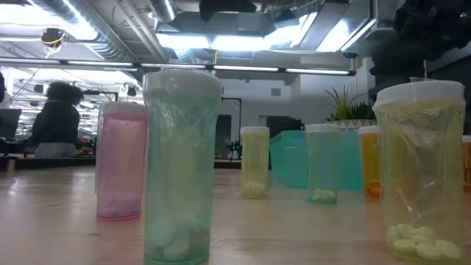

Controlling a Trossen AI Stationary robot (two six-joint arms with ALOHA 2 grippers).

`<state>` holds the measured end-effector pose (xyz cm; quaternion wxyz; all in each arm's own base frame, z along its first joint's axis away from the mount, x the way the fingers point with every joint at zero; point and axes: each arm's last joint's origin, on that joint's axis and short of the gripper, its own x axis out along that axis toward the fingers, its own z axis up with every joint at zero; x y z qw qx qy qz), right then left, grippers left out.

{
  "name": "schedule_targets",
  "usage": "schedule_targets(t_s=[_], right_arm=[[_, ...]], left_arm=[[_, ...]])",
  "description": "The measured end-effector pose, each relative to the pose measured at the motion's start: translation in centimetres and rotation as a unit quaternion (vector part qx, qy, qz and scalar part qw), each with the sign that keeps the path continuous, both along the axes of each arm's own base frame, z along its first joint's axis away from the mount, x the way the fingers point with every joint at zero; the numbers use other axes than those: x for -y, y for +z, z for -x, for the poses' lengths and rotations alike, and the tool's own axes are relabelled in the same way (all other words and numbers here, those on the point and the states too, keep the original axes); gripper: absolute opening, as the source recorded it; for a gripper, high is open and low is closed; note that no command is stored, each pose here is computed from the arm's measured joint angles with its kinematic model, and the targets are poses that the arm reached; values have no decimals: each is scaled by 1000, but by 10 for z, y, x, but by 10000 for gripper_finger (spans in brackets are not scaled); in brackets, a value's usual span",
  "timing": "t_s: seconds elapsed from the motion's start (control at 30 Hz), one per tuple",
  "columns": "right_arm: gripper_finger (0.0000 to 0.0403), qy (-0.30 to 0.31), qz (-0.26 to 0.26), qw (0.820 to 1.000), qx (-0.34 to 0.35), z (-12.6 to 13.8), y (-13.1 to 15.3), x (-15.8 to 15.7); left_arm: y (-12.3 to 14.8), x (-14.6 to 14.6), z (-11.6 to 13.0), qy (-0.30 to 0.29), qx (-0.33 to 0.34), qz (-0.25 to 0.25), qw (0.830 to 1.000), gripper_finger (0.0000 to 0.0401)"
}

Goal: Pick and place medicine bottles into bin by pill shape (circle, oval)
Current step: Put the small pink pill bottle into the yellow bin

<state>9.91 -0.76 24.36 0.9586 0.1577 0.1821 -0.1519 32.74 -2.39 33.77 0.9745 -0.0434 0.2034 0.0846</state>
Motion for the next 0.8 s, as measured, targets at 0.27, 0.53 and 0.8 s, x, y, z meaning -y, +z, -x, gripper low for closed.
schedule_targets(t_s=[0.27, 0.53, 0.8], right_arm=[[167, -6, -8, 995, -98, 1, 11, 0], [167, -38, -42, 982, -180, 8, 23, 0], [167, -88, -106, 962, -238, 20, 13, 0]], left_arm=[[1, 18, 2, 43, 16, 14, 999, 181], [2, 16, 3, 92, 27, 27, 995, 181], [2, 28, 5, 73, 26, 24, 997, 181]])
